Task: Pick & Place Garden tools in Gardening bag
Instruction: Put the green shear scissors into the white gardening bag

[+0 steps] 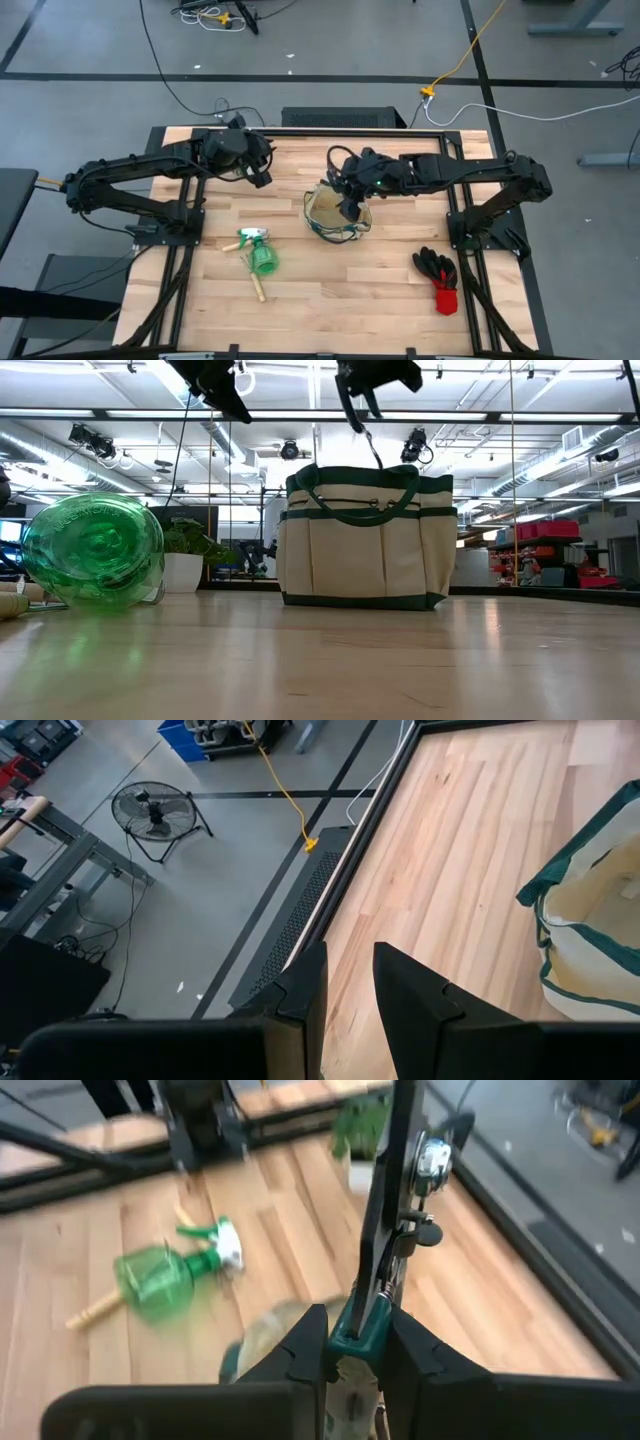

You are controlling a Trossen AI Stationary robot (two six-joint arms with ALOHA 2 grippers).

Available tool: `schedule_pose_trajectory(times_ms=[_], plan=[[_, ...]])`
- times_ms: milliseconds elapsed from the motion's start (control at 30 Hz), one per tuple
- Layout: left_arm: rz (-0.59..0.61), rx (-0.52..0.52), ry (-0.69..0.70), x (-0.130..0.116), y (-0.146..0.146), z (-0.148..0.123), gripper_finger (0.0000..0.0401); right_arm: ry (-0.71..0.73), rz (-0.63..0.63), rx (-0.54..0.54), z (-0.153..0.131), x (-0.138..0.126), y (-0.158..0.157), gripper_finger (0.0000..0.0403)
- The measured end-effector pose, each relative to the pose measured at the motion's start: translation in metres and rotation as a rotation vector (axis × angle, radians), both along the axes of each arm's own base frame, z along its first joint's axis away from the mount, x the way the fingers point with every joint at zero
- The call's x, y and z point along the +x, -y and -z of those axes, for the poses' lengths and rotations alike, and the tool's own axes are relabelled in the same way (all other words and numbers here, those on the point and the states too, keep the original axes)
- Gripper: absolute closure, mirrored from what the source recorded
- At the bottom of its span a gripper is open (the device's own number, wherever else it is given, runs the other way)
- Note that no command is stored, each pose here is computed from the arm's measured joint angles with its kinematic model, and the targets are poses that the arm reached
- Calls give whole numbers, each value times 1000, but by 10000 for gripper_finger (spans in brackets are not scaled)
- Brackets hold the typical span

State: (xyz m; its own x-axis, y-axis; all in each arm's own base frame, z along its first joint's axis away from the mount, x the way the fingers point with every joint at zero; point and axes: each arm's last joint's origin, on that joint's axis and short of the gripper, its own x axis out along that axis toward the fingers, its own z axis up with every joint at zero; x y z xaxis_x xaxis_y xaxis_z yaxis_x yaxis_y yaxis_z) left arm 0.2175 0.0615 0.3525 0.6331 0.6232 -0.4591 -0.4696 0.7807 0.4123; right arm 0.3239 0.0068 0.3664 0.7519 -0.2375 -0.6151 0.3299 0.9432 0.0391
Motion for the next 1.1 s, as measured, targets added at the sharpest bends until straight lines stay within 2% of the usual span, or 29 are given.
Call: schedule_pose_trajectory(times_ms=[300, 800, 1100], plan=[[0, 0, 0, 0, 0, 0, 309, -113, 35, 59, 10, -7, -6, 352], [1, -4, -21, -1, 0, 2, 309, -270, -38, 123, 49, 17, -15, 352], [1, -4, -21, -1, 0, 2, 309, -328, -18, 136, 56, 16, -15, 352]])
